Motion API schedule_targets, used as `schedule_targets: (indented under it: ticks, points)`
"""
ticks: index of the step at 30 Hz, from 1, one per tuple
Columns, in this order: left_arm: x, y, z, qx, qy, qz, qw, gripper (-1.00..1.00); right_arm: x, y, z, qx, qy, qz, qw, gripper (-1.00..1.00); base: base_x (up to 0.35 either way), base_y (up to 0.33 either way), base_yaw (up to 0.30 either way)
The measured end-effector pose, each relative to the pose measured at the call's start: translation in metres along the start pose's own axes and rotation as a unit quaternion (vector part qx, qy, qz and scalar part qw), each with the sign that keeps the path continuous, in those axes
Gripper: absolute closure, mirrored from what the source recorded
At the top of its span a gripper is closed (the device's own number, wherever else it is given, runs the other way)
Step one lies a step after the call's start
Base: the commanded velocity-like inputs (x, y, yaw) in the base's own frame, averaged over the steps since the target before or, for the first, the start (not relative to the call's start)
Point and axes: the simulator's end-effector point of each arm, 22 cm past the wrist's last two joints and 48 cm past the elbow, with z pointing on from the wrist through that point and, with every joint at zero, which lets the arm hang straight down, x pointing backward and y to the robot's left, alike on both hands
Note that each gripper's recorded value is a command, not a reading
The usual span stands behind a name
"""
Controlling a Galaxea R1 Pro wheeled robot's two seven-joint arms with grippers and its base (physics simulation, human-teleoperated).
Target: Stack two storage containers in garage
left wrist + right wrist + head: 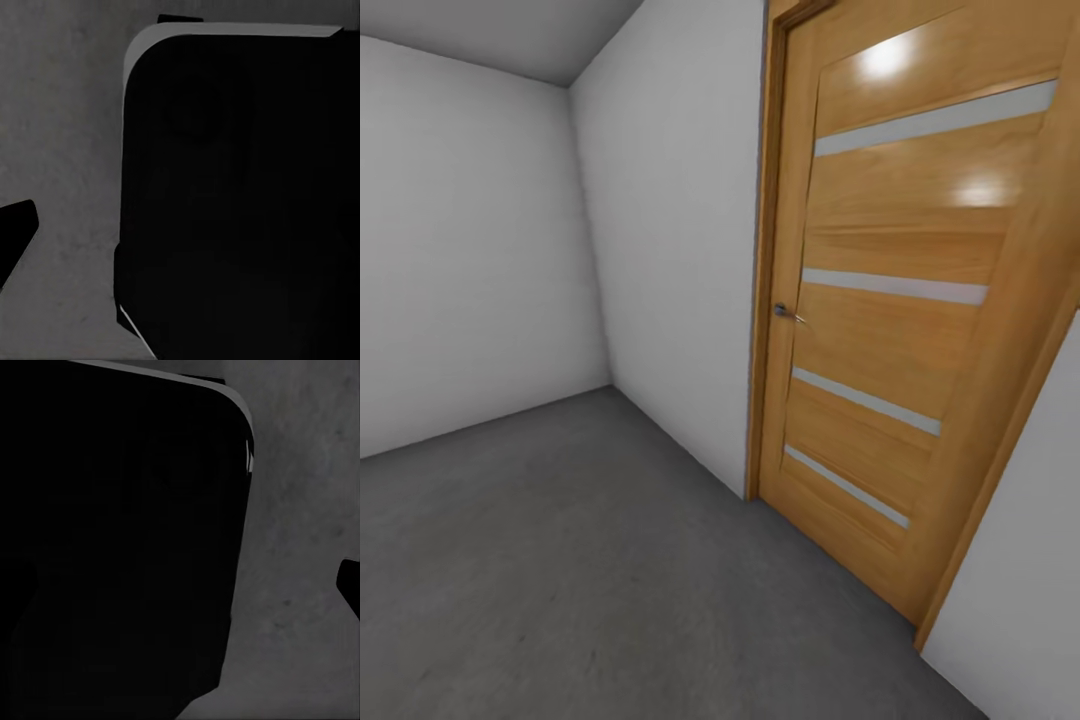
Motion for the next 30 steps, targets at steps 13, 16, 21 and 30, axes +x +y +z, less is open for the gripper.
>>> schedule_targets:
  ticks: [13,16,21,30]
  points:
    - [-0.013,-0.002,0.000,0.004,-0.013,-0.052,0.9986,-1.00,0.000,-0.001,0.000,0.001,-0.001,0.000,1.0000,-1.00,0.000,0.000,-0.264]
    - [-0.013,-0.002,0.000,0.003,-0.013,-0.054,0.9984,-1.00,0.000,-0.001,0.000,0.001,-0.001,0.001,1.0000,-1.00,0.000,0.000,-0.265]
    - [-0.013,-0.002,0.000,0.003,-0.014,-0.055,0.9984,-1.00,0.000,-0.001,0.000,0.001,-0.001,0.001,1.0000,-1.00,0.000,0.000,-0.265]
    - [-0.012,-0.001,0.000,0.002,-0.013,-0.055,0.9984,-1.00,0.000,-0.002,0.000,0.001,-0.001,-0.001,1.0000,-1.00,0.074,0.030,-0.176]
